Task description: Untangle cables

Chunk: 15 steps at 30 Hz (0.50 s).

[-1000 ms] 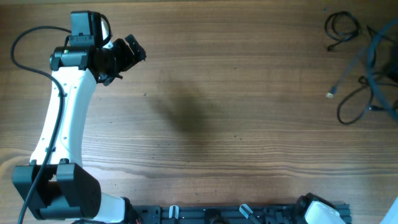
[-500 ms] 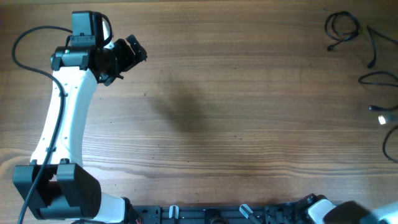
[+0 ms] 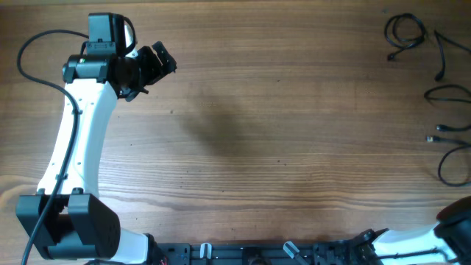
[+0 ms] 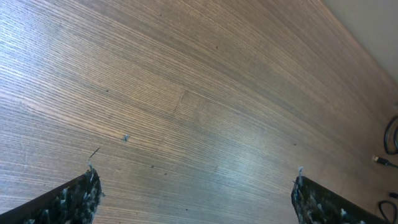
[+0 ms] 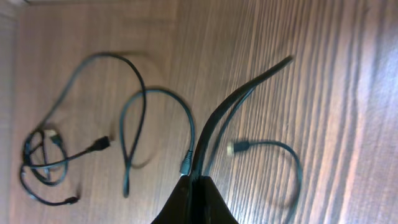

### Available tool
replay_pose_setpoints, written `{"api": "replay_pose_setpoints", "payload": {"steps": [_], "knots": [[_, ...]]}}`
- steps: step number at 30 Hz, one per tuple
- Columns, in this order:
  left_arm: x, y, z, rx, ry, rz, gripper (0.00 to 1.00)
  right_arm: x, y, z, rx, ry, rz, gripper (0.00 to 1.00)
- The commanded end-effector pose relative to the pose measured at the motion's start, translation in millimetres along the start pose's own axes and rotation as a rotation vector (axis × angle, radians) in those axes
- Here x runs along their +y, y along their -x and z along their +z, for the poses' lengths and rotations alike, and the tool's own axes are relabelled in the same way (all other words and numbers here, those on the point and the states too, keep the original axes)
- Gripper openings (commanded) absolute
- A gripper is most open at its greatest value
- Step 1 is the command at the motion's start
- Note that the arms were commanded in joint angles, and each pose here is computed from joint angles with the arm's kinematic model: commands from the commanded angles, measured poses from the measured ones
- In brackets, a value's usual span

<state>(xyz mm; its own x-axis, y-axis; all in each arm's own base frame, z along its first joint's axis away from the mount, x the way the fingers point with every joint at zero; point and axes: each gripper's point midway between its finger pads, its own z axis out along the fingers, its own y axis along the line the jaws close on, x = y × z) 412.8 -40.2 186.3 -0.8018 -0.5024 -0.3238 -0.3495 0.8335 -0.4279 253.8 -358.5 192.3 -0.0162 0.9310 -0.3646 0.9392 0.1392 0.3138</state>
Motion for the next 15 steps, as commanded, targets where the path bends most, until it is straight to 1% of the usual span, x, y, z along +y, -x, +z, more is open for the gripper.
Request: {"api": "replay_pose_setpoints", "payload": {"steps": [1, 2, 3, 4, 5, 6, 7, 9, 12, 15], "knots": [[-4.0, 0.2, -1.4, 0.000, -0.011, 0.002, 1.00, 7.1, -10.9, 25.9, 0.075, 0.011, -0.031, 0.08], [-4.0, 0.2, -1.4, 0.000, -0.011, 0.002, 1.00, 7.9, -14.0, 31.5, 0.089, 0.007, -0.035, 0.15], [-3.8, 0.3, -1.5, -0.001, -0.011, 0.002, 1.00, 12.0, -19.0, 36.6, 0.110, 0.018, -0.052, 0.38], [-3.8, 0.3, -1.5, -0.001, -0.011, 0.002, 1.00, 18.7, -22.9, 38.7, 0.126, 0.046, -0.081, 0.67], [-3.9, 0.4, -1.5, -0.001, -0.011, 0.002, 1.00, 25.9, -26.5, 40.3, 0.139, 0.075, -0.113, 0.79], [-4.1, 0.5, -1.4, -0.002, -0.012, 0.003, 1.00, 32.9, -29.5, 40.0, 0.146, 0.102, -0.140, 0.84], [-4.3, 1.1, -1.5, -0.004, -0.013, 0.003, 1.00, 38.3, -31.5, 40.0, 0.148, 0.117, -0.158, 0.92], [-4.7, 1.8, -1.5, -0.007, -0.015, 0.004, 1.00, 48.3, -35.8, 39.2, 0.152, 0.145, -0.186, 1.00], [-4.9, 1.8, -1.5, -0.007, -0.015, 0.004, 1.00, 59.2, -44.8, 38.5, 0.166, 0.162, -0.211, 1.00], [-4.9, 1.8, -1.5, -0.007, -0.015, 0.004, 1.00, 79.5, -59.5, 32.4, 0.198, 0.237, -0.281, 1.00]]}}
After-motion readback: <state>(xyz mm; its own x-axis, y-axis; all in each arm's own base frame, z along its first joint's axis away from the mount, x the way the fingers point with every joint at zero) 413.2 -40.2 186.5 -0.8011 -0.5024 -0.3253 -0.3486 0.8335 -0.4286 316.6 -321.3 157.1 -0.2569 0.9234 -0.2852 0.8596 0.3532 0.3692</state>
